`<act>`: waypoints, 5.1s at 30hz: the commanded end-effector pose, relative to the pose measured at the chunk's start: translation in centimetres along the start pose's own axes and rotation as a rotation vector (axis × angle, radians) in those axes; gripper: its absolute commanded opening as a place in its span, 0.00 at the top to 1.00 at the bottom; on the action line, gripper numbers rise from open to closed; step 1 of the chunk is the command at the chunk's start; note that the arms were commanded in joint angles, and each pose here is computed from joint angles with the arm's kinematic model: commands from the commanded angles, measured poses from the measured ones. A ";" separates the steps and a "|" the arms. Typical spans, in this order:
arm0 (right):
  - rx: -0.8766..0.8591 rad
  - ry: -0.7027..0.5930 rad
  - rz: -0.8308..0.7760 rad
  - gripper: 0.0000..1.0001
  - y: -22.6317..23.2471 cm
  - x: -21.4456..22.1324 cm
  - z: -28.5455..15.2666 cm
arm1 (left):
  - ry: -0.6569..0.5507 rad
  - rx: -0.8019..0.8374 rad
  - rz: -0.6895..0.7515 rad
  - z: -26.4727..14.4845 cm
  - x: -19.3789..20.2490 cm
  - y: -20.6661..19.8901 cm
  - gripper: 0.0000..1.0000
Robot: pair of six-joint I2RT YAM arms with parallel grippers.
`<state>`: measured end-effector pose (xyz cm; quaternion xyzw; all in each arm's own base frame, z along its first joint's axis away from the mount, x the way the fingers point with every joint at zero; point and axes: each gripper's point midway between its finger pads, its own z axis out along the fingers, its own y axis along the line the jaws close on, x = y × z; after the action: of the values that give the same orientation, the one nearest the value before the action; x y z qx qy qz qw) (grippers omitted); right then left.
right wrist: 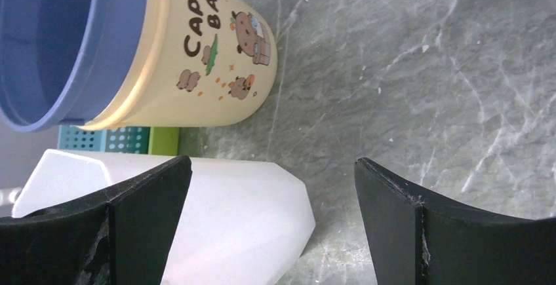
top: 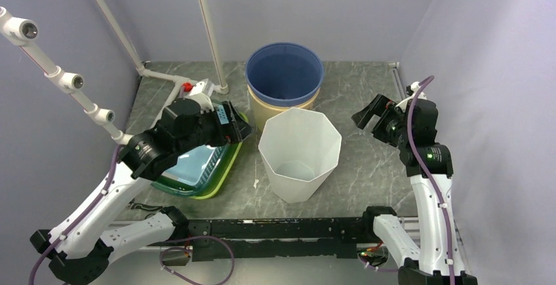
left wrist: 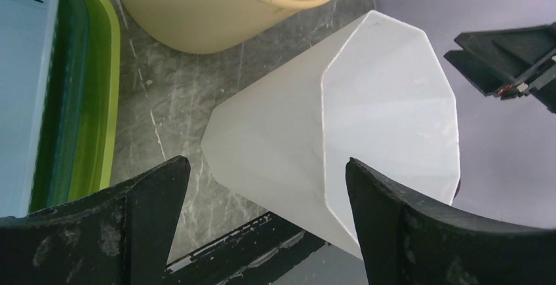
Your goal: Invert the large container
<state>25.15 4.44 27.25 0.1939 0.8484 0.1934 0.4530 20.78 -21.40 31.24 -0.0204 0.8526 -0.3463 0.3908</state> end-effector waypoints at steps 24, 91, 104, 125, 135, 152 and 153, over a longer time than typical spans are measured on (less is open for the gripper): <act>-0.131 0.148 0.054 0.00 2.4 2.2 0.7 | 0.140 -0.014 0.100 2.7 -0.5 -1.9 0.11; -0.535 0.159 -0.116 0.00 9.2 1.8 -4.9 | 0.092 0.067 -0.320 12.2 11.3 5.7 0.97; -0.691 0.304 -0.173 0.00 9.6 5.9 -7.0 | 0.100 -0.021 -0.562 16.0 18.2 9.2 0.97; -0.234 0.518 -0.388 0.08 6.6 13.1 -0.1 | 0.193 -0.224 -0.520 15.2 21.3 11.6 0.33; -0.120 0.514 -0.422 0.09 5.5 13.4 1.9 | 0.228 -0.274 -0.370 13.7 19.2 10.0 0.15; -0.083 0.496 -0.392 0.10 5.5 13.2 3.1 | 0.247 -0.273 -0.274 10.8 16.4 8.0 0.07; -0.087 0.498 -0.390 0.10 5.5 13.3 3.1 | 0.239 -0.278 -0.267 10.4 16.0 7.9 0.07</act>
<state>20.71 16.28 19.07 -0.0554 0.9469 0.1886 0.2543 18.53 -26.53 9.24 -0.1616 0.9230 -0.2727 0.2182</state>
